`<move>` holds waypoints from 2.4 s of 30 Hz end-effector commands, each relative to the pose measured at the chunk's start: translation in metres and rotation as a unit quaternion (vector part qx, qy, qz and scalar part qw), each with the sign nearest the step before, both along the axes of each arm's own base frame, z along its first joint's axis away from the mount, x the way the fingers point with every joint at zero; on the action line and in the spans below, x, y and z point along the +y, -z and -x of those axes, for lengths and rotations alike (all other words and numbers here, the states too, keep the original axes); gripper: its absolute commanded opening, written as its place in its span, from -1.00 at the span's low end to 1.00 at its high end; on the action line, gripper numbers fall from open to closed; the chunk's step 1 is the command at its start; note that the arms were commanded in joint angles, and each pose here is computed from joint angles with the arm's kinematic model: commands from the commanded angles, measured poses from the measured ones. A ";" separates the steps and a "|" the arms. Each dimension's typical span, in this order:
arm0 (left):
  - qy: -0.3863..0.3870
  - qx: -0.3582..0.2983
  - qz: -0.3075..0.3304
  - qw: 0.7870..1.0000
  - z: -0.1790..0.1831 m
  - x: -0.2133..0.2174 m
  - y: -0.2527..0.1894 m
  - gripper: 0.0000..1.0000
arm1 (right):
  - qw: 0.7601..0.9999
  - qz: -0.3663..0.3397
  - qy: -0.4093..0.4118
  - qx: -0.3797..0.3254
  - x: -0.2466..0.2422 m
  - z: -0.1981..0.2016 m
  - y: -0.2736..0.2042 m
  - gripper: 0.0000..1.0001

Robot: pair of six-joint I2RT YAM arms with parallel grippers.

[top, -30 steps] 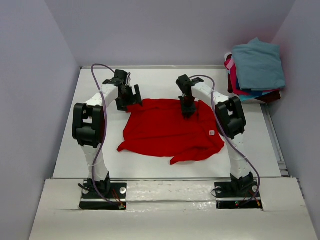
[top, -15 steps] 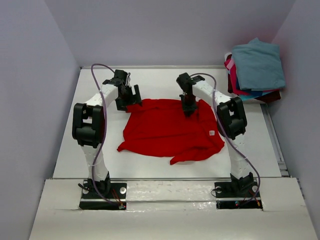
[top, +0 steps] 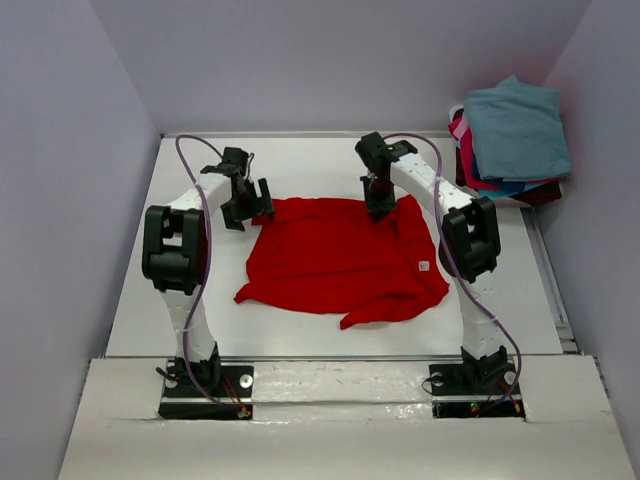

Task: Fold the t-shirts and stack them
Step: Flatten the tshirt out

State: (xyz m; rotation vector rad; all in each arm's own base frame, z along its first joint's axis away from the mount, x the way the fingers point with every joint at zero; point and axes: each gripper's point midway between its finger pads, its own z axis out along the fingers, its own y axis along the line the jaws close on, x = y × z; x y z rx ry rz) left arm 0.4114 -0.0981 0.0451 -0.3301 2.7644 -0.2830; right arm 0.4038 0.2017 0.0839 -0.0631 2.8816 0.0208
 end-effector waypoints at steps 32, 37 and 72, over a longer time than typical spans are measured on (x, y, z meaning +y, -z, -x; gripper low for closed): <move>-0.002 -0.075 0.004 0.997 -0.032 0.007 -0.031 -0.35 | 1.000 0.005 0.006 -0.026 -0.010 0.005 -0.026 -0.70; -0.005 -0.092 -0.016 0.996 -0.038 0.014 -0.047 -0.73 | 0.999 0.003 0.016 -0.052 -0.009 -0.004 -0.039 -0.79; 0.006 -0.081 0.091 0.993 -0.028 0.005 -0.017 -0.01 | 0.998 0.008 0.023 -0.065 -0.010 -0.011 -0.053 -0.86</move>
